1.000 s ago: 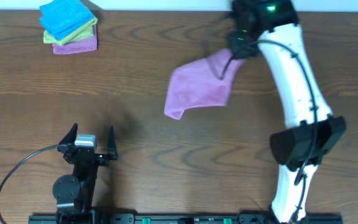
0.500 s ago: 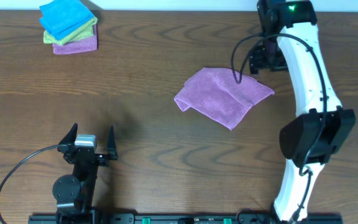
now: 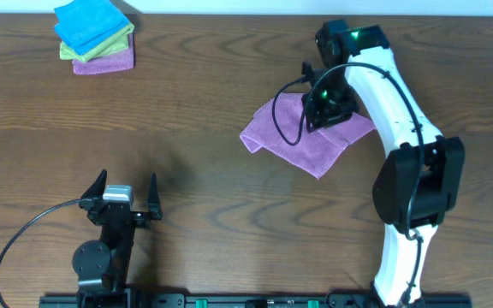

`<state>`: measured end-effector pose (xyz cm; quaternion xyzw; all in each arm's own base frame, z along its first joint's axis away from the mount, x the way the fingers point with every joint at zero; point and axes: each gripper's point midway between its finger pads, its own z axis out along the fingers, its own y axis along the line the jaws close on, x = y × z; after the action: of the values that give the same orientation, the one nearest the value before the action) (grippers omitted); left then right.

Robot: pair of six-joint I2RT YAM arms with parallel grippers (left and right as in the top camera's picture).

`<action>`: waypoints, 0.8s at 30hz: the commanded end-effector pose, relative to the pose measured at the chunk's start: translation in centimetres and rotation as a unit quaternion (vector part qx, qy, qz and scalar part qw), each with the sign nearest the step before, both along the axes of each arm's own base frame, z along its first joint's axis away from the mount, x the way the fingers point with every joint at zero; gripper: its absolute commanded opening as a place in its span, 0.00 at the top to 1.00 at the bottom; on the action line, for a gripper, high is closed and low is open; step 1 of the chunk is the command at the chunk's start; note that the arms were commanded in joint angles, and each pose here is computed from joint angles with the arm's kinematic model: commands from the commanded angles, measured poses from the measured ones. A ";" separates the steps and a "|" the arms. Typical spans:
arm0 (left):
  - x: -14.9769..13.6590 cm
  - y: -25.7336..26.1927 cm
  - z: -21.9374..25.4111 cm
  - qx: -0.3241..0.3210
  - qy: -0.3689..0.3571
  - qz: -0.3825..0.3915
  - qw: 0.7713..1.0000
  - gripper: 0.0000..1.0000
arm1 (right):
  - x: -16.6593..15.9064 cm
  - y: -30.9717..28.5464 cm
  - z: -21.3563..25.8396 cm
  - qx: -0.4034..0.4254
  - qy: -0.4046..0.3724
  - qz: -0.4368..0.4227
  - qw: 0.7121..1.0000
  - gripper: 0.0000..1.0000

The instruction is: Fold the cloth

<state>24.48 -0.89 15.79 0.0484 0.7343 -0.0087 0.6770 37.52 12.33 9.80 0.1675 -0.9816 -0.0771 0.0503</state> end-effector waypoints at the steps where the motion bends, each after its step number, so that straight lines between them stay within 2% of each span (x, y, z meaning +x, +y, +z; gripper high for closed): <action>1: -0.1 -0.2 -1.7 0.001 0.027 -0.005 1.000 0.05 | -1.2 1.5 3.2 0.038 -0.035 0.032 0.998 0.57; 9: -0.1 -0.2 -1.7 0.001 0.027 -0.005 1.000 0.04 | -6.6 1.1 7.1 0.071 -0.112 0.050 0.990 0.47; 13: -0.1 -0.2 -1.7 0.001 0.027 -0.005 1.000 0.04 | -10.6 1.0 6.6 0.098 -0.102 0.050 0.989 0.41; 20: -0.1 -0.2 -1.7 0.001 0.027 -0.007 1.000 0.05 | -14.1 1.4 4.9 0.137 -0.082 0.050 0.986 0.39; 22: -0.1 -0.2 -1.7 -0.001 0.027 -0.006 1.000 0.05 | -14.8 1.4 3.6 0.140 -0.066 0.042 0.987 0.44; 23: -0.1 -0.3 -1.7 -0.001 0.027 -0.008 1.000 0.05 | -14.8 1.4 3.0 0.139 -0.064 0.035 0.988 0.50; 24: -0.1 -0.5 -1.7 -0.005 0.027 -0.013 1.000 0.05 | -14.8 1.4 2.6 0.139 -0.064 0.033 0.988 0.60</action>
<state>24.48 -0.90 15.79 0.0485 0.7343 -0.0091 0.6770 23.57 13.03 13.26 0.2140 -0.9590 -0.1807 -0.0432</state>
